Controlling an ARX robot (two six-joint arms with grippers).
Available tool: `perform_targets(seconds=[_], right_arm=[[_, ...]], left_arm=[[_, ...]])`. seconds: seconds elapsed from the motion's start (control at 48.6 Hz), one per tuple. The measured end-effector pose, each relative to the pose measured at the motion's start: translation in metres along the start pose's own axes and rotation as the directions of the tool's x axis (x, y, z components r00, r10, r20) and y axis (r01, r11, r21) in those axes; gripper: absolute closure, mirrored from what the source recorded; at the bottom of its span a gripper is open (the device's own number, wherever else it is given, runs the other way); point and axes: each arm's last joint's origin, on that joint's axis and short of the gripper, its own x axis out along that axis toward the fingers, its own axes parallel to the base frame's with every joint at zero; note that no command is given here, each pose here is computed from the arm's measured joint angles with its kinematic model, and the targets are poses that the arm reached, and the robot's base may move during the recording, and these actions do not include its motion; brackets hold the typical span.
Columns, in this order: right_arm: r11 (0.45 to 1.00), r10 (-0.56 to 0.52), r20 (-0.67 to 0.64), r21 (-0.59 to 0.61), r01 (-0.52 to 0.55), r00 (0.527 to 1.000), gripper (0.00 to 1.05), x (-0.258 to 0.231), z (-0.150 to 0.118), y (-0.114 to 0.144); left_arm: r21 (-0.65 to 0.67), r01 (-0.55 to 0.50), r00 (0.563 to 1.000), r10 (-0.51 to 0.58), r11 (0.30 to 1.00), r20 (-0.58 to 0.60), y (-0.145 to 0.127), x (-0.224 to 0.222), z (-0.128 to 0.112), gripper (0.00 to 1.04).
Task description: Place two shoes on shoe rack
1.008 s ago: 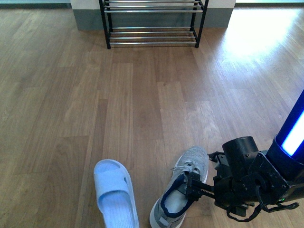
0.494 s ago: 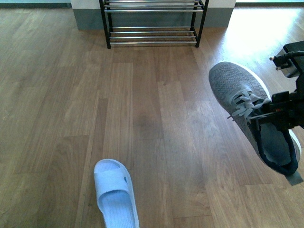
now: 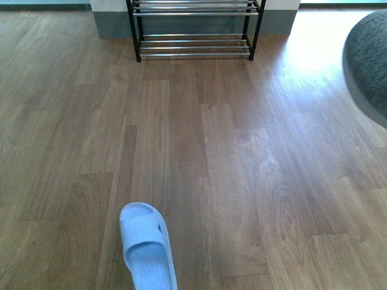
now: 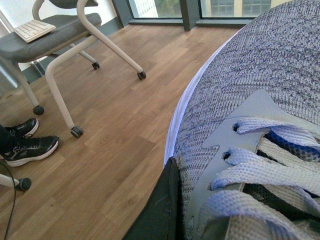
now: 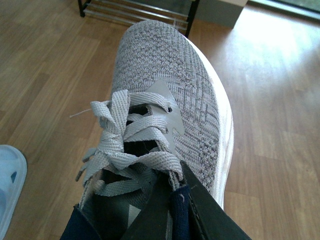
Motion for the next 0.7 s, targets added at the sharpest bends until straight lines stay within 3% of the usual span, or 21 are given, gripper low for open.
perform_targets(seconds=[0.288,0.699], right_arm=[[0.996,-0.047,0.198,0.078,0.033,0.979,1.03,-0.068,-0.015,0.012],[0.996,-0.044,0.203,0.084,0.028,0.978,1.03,-0.069,-0.015,0.013]], left_arm=[[0.0,0.0,1.0,0.0,1.0,0.0,0.0,0.0,0.0,1.02],[-0.001,-0.001,1.0,0.001,1.0,0.003,0.0,0.0,0.0,1.02]])
